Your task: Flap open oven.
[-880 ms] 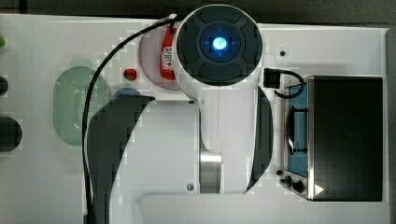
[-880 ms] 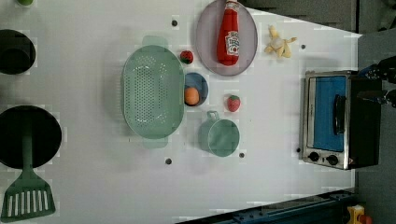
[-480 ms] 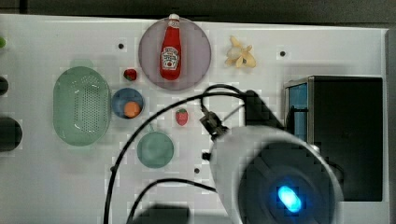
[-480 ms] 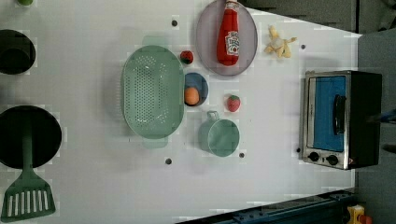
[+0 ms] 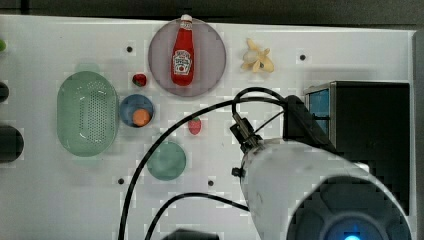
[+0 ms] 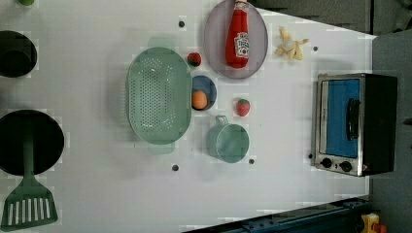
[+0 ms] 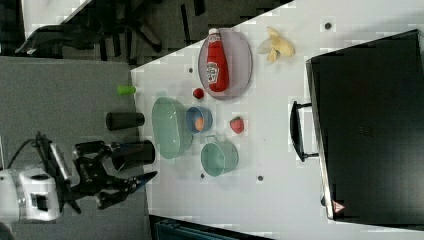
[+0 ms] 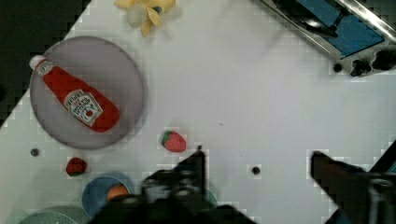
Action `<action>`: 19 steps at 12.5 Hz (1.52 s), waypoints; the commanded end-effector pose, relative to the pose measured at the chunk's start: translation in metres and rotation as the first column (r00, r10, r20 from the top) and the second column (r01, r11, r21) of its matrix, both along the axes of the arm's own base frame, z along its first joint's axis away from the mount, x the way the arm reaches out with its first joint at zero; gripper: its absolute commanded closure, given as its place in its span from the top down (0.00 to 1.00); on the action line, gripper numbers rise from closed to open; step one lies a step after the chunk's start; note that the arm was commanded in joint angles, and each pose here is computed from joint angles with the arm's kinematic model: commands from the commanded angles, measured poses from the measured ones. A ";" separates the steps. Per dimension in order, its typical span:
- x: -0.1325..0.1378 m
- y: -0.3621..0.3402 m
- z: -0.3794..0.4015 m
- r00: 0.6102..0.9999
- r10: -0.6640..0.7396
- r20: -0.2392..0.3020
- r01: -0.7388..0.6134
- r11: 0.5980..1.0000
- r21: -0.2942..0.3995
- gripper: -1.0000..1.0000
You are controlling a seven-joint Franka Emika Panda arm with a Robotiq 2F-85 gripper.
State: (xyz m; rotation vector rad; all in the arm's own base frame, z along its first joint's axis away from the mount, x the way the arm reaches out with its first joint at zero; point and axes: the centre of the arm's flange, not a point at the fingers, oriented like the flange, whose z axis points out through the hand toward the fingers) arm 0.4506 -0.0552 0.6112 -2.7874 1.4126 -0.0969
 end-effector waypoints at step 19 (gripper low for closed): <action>0.007 -0.201 -0.171 0.640 0.767 -0.043 -0.768 0.639 -0.033 0.17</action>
